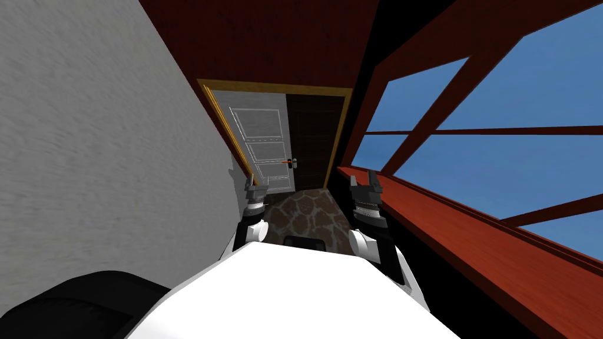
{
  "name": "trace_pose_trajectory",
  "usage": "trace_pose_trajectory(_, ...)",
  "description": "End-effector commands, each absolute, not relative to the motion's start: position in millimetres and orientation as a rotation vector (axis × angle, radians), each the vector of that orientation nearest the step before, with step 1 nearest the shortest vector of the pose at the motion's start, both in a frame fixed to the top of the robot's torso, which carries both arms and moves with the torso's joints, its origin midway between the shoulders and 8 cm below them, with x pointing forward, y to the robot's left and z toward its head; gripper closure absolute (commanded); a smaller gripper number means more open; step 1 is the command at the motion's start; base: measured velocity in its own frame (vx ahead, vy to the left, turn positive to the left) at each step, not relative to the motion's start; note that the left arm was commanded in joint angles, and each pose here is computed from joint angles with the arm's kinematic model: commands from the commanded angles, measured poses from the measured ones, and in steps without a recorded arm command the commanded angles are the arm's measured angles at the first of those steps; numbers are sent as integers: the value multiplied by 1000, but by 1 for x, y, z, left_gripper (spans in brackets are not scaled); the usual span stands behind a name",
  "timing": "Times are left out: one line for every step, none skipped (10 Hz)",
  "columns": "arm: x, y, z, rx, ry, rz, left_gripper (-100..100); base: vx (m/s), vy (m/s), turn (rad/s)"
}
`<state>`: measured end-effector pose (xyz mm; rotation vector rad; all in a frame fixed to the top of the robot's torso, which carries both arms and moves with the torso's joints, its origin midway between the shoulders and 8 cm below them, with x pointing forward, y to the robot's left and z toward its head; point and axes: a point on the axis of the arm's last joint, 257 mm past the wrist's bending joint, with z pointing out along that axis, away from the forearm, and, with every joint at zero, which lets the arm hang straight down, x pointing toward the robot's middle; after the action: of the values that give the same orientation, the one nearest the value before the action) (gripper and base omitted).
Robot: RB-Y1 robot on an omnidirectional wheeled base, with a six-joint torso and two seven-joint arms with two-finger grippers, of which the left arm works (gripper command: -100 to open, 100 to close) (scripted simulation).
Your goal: Pull the door open
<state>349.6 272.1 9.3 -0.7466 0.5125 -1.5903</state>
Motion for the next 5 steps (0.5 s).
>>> trace_pose_trajectory(357, 279, -2, -771, 539, -1563, -100, 238, -5, -57)
trace_pose_trajectory(361, 283, -10, -786, 555, -1547, -100, 216, 18, -42)
trace_pose_trajectory(365, 286, -17, -801, 570, -1531, -100, 175, 28, -49)
trace_pose_trajectory(368, 291, -26, -819, 587, -1512, -100, 163, 13, -60)
trace_pose_trajectory(372, 295, -35, -837, 603, -1492, -100, 172, 2, -61)
